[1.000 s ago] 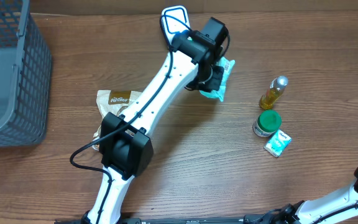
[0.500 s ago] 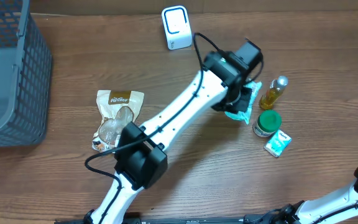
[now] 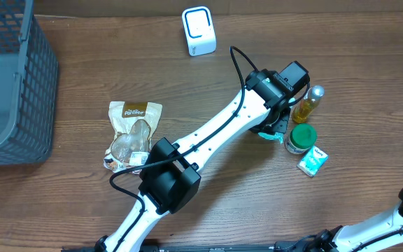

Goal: Scan the item barcode
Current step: 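Carry the packet right toward the yellow bottle and green jar, then lower the mint-green packet beside the green jar and open the left gripper, then move the left gripper left over the PanTree bag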

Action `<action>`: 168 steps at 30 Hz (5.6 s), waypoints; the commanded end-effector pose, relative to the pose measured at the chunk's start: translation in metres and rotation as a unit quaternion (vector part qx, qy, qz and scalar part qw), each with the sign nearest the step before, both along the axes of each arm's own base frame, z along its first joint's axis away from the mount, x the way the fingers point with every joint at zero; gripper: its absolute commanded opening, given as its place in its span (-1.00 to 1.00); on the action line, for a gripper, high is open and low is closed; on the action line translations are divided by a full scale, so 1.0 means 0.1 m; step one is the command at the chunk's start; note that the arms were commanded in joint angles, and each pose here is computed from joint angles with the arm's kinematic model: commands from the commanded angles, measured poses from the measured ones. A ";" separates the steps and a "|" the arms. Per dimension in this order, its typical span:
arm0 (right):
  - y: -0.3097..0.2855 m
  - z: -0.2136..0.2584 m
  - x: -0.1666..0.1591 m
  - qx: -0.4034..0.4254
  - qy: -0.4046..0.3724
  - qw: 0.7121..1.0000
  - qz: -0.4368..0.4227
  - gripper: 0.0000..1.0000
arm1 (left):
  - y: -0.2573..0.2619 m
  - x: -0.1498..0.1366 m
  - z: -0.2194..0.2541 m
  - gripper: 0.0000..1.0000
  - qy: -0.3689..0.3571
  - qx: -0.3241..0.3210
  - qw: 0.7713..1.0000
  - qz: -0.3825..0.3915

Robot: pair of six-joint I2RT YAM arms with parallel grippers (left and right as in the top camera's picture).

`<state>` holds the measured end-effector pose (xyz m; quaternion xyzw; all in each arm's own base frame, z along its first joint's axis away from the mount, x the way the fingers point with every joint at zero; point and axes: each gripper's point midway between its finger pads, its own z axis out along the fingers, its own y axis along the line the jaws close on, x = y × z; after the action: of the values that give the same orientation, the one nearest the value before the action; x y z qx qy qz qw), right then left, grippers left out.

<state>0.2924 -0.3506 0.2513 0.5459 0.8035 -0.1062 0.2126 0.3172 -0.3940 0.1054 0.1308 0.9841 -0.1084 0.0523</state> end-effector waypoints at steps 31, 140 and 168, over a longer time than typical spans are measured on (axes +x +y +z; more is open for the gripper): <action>-0.01 0.10 -0.01 -0.012 -0.007 1.000 -0.002 1.00 | -0.28 0.20 -0.51 -0.78 -0.013 -0.067 0.996 0.061; -0.01 0.10 -0.01 -0.012 -0.007 1.000 -0.002 1.00 | 1.98 0.92 0.17 -0.91 0.031 0.131 0.985 0.110; -0.01 0.10 -0.01 -0.012 -0.007 1.000 -0.002 1.00 | 3.00 0.78 1.66 -0.91 -0.143 0.193 0.956 0.167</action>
<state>0.2923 -0.3508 0.2514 0.5459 0.8034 -0.1065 0.2127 0.3945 -0.1236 0.2426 -0.0010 0.9825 0.1077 0.1519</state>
